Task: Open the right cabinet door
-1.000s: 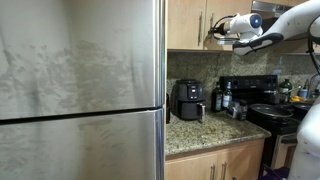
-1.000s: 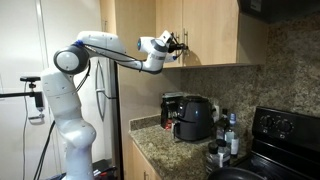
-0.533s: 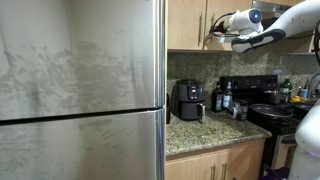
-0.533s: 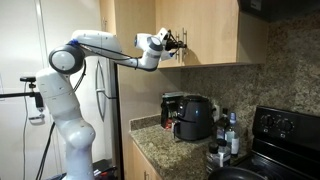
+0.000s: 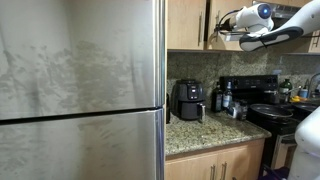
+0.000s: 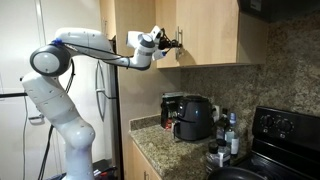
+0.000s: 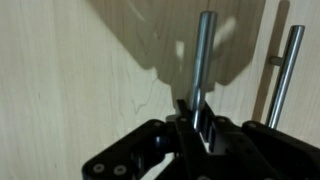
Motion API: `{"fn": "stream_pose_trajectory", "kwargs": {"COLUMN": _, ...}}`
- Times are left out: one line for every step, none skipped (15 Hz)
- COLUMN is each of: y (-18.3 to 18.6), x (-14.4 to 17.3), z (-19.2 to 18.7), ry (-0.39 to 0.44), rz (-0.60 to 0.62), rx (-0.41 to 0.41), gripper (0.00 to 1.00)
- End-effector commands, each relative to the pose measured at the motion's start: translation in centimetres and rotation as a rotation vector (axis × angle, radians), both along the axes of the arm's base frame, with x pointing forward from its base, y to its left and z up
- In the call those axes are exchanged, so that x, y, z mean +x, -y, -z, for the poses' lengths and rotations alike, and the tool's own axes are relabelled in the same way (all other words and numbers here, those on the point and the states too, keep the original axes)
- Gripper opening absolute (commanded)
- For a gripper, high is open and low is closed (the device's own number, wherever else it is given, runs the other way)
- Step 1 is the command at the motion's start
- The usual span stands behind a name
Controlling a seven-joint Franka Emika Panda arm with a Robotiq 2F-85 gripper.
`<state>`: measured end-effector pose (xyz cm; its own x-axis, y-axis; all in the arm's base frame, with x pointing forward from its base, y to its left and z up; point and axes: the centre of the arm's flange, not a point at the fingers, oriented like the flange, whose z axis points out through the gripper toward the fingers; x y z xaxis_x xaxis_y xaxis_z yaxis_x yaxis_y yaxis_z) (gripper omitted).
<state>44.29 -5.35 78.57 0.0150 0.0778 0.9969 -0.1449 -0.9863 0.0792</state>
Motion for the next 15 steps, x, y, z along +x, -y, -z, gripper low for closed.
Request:
{"fn": "stream_pose_trajectory", "kwargs": {"y": 2.1, "x": -6.8, "z": -3.8, "ry": -0.001, "rz": 0.157, "rx": -0.050, "gripper": 0.00}}
{"fn": "stream_pose_trajectory", "kwargs": {"y": 1.4, "x": -7.4, "z": -4.5, "ry": -0.017, "rz": 0.179, "rx": -0.047, "gripper": 0.00}}
{"fn": "stream_pose_trajectory", "kwargs": {"y": -0.8, "x": -2.1, "z": -0.7, "ry": -0.043, "rz": 0.068, "rx": 0.013, "gripper": 0.01}}
{"fn": "stream_pose_trajectory", "kwargs": {"y": -1.0, "x": -2.8, "z": -1.0, "ry": -0.058, "rz": 0.095, "rx": 0.016, "gripper": 0.01}}
{"fn": "stream_pose_trajectory", "kwargs": {"y": -1.0, "x": -3.4, "z": -1.1, "ry": -0.063, "rz": 0.107, "rx": 0.020, "gripper": 0.01}}
{"fn": "stream_pose_trajectory", "kwargs": {"y": -1.0, "x": -3.8, "z": -1.1, "ry": -0.064, "rz": 0.109, "rx": 0.022, "gripper": 0.01}}
{"fn": "stream_pose_trajectory", "kwargs": {"y": -1.0, "x": -4.1, "z": -1.1, "ry": -0.062, "rz": 0.108, "rx": 0.023, "gripper": 0.01}}
{"fn": "stream_pose_trajectory", "kwargs": {"y": -0.9, "x": -4.2, "z": -1.1, "ry": -0.062, "rz": 0.109, "rx": 0.024, "gripper": 0.00}}
{"fn": "stream_pose_trajectory", "kwargs": {"y": 3.9, "x": 0.6, "z": 2.2, "ry": -0.063, "rz": 0.177, "rx": -0.003, "gripper": 0.00}}
{"fn": "stream_pose_trajectory", "kwargs": {"y": 4.6, "x": 0.5, "z": 2.3, "ry": -0.049, "rz": 0.221, "rx": -0.021, "gripper": 0.00}}
{"fn": "stream_pose_trajectory", "kwargs": {"y": 5.6, "x": 0.3, "z": 2.5, "ry": -0.027, "rz": 0.225, "rx": -0.026, "gripper": 0.00}}
{"fn": "stream_pose_trajectory", "kwargs": {"y": 6.2, "x": 0.1, "z": 2.7, "ry": -0.013, "rz": 0.213, "rx": -0.020, "gripper": 0.00}}
{"fn": "stream_pose_trajectory", "kwargs": {"y": 6.7, "x": -0.5, "z": 2.9, "ry": 0.006, "rz": 0.196, "rx": -0.016, "gripper": 0.00}}
{"fn": "stream_pose_trajectory", "kwargs": {"y": 7.1, "x": -1.0, "z": 2.8, "ry": 0.020, "rz": 0.178, "rx": -0.015, "gripper": 0.00}}
{"fn": "stream_pose_trajectory", "kwargs": {"y": 7.4, "x": -1.7, "z": 2.9, "ry": 0.031, "rz": 0.164, "rx": -0.012, "gripper": 0.00}}
